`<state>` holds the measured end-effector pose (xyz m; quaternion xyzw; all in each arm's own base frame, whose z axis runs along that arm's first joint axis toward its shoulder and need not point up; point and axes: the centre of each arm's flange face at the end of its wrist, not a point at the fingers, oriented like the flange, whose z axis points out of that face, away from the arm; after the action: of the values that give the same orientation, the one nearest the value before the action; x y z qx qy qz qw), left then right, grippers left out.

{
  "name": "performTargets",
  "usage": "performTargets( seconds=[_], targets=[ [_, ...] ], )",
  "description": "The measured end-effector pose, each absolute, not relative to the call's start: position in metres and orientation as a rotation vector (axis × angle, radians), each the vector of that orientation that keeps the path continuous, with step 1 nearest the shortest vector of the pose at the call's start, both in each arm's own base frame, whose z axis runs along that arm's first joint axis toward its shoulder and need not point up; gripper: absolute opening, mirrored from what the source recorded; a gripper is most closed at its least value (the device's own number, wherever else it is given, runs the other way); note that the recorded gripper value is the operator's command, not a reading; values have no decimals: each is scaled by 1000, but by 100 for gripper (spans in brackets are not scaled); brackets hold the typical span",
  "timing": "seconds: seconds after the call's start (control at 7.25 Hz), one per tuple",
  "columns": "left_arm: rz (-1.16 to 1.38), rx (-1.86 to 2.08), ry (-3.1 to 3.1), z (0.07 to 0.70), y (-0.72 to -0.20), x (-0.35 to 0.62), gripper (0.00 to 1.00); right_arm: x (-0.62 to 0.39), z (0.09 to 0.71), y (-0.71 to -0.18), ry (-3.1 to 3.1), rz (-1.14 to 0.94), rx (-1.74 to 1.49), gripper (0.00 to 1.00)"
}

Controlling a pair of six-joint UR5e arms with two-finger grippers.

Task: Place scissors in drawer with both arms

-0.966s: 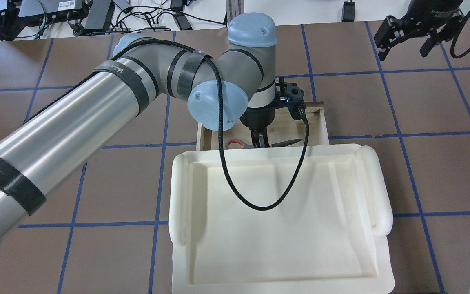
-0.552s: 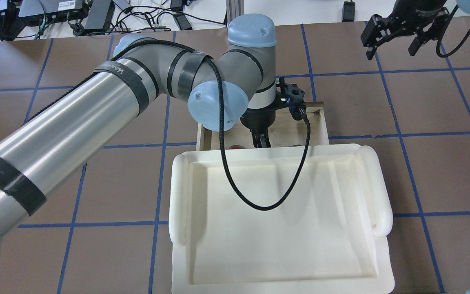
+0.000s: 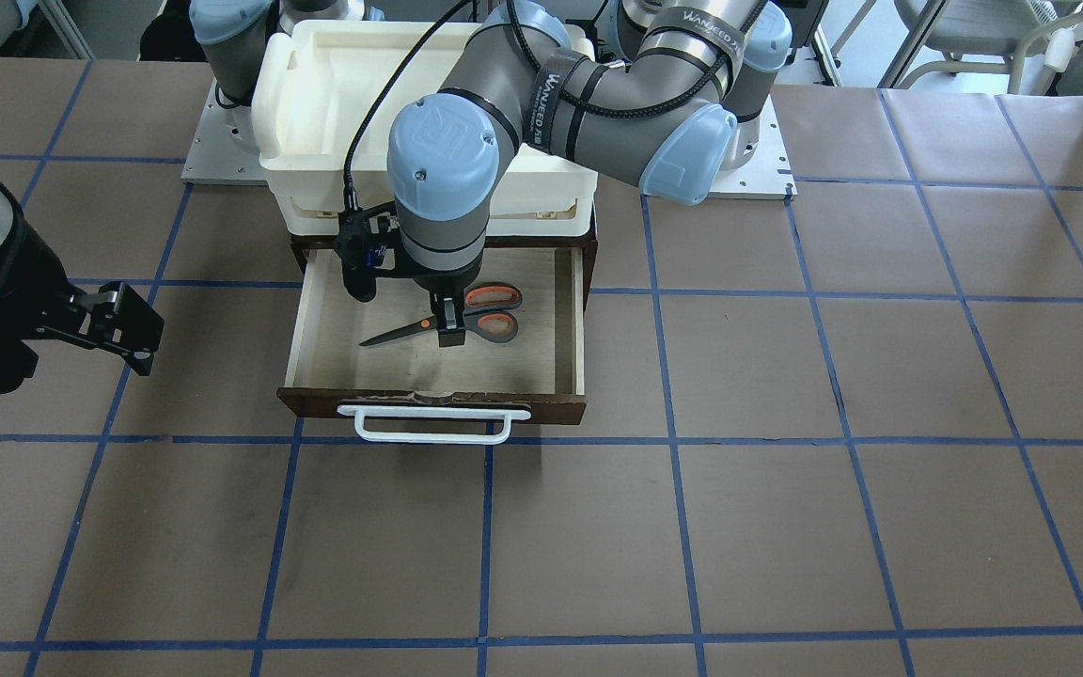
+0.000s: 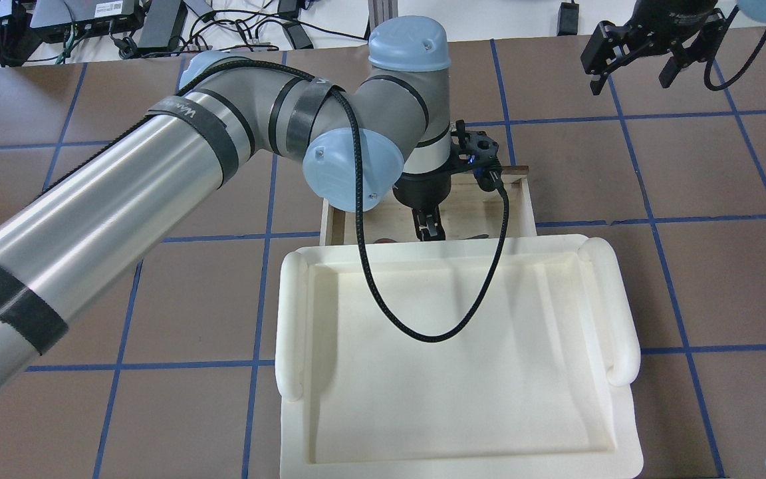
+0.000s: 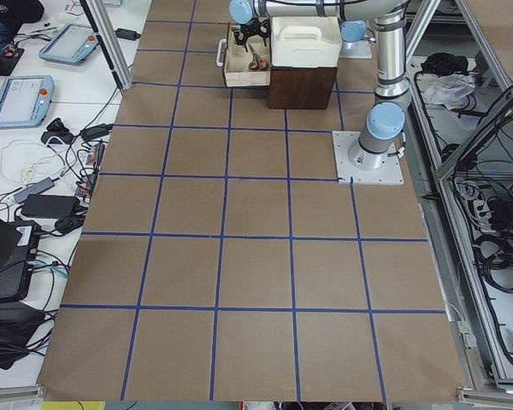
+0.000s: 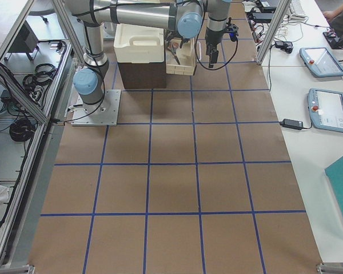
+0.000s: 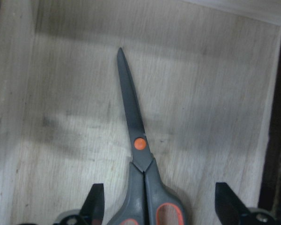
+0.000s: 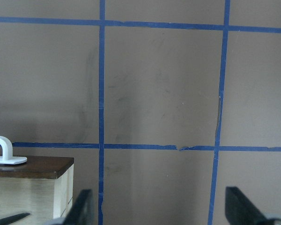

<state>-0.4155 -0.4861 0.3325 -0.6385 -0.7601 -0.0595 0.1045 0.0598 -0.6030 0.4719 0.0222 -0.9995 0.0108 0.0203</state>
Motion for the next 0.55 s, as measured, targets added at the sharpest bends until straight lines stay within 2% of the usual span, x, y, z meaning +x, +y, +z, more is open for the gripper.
performTargets(
  seconds=[0.55],
  targets=[
    [-16, -1642, -2484, 405, -484, -394, 100, 120, 502, -575, -3084, 68, 112, 100]
  ],
)
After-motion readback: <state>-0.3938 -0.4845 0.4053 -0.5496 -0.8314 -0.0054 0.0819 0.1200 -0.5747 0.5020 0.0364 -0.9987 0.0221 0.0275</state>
